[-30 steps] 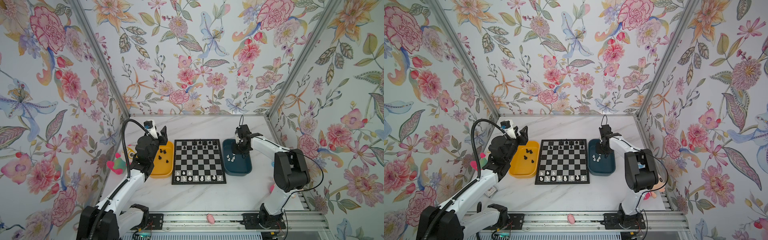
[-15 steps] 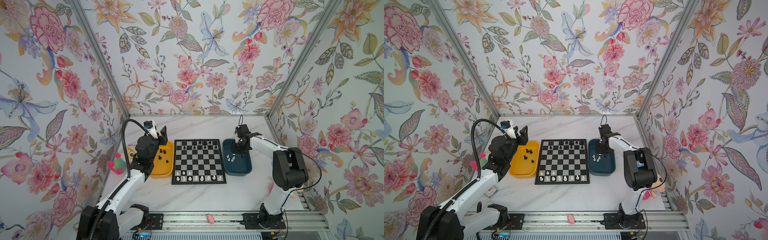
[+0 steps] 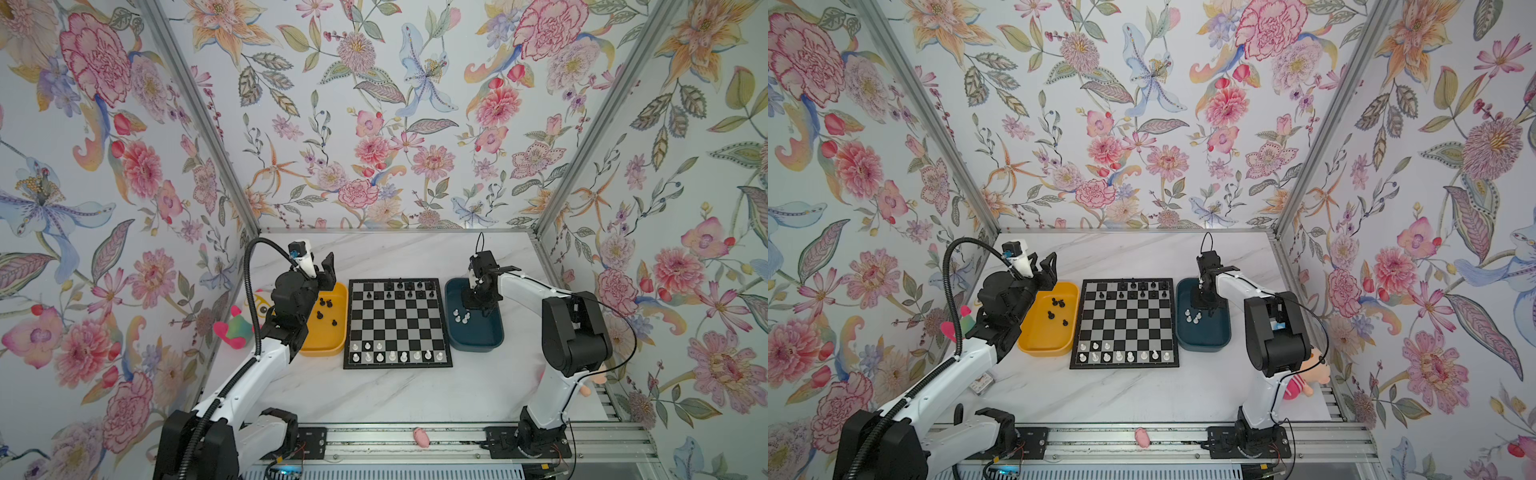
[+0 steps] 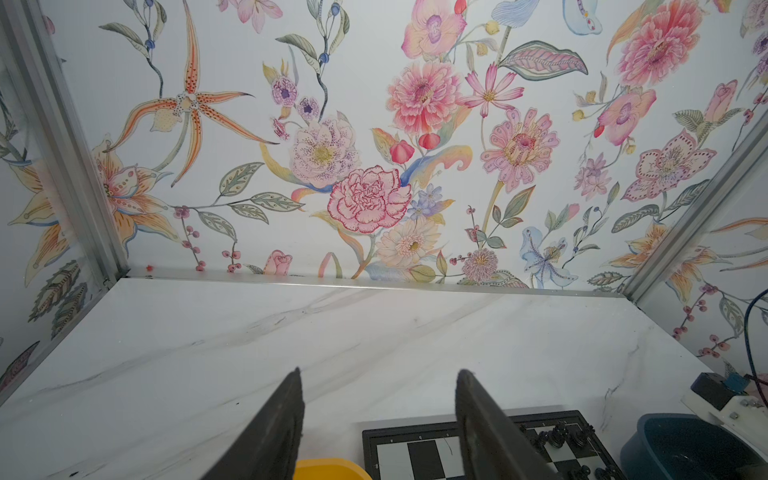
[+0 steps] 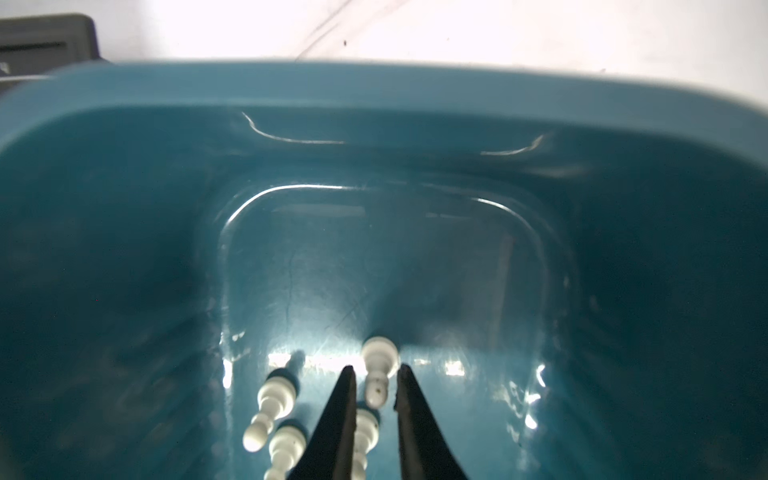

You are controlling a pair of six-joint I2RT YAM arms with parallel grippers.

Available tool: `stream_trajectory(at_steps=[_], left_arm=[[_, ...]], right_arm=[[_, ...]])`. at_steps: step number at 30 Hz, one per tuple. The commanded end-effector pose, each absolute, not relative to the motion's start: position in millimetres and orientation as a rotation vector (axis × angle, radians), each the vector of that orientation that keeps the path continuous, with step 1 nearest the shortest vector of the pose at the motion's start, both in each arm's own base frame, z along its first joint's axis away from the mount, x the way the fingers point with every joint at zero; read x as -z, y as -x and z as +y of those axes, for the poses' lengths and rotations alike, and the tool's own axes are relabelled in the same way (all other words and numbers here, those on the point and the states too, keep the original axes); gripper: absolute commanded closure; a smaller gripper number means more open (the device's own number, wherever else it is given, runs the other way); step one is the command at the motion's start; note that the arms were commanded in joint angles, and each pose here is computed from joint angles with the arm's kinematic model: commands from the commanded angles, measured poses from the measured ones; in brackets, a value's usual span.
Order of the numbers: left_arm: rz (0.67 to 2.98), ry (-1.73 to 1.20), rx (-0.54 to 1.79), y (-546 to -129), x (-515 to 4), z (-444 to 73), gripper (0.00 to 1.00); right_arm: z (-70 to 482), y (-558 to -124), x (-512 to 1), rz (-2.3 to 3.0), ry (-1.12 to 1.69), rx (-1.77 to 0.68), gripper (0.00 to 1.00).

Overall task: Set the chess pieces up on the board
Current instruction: 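Close the right gripper on the white pawn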

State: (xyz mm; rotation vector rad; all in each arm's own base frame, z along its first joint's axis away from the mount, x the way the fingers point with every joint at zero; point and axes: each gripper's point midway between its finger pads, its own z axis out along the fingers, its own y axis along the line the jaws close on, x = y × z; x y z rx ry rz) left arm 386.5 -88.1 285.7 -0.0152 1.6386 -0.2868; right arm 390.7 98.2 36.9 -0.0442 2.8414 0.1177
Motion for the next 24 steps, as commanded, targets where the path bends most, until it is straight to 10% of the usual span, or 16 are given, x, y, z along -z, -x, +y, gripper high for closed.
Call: stream_trajectory(at_steps=[1,24], left_arm=[[1.608,0.032,0.297,-388.3,-294.3,-84.6,0.40],[1.607,0.032,0.300,-388.0,-294.5,-84.5,0.40]], right_arm=[[94.9,-397.8,-38.1,2.833,0.053,-0.091,0.80],[94.7,-398.1,-31.4,2.853,0.051,-0.084,0.83]])
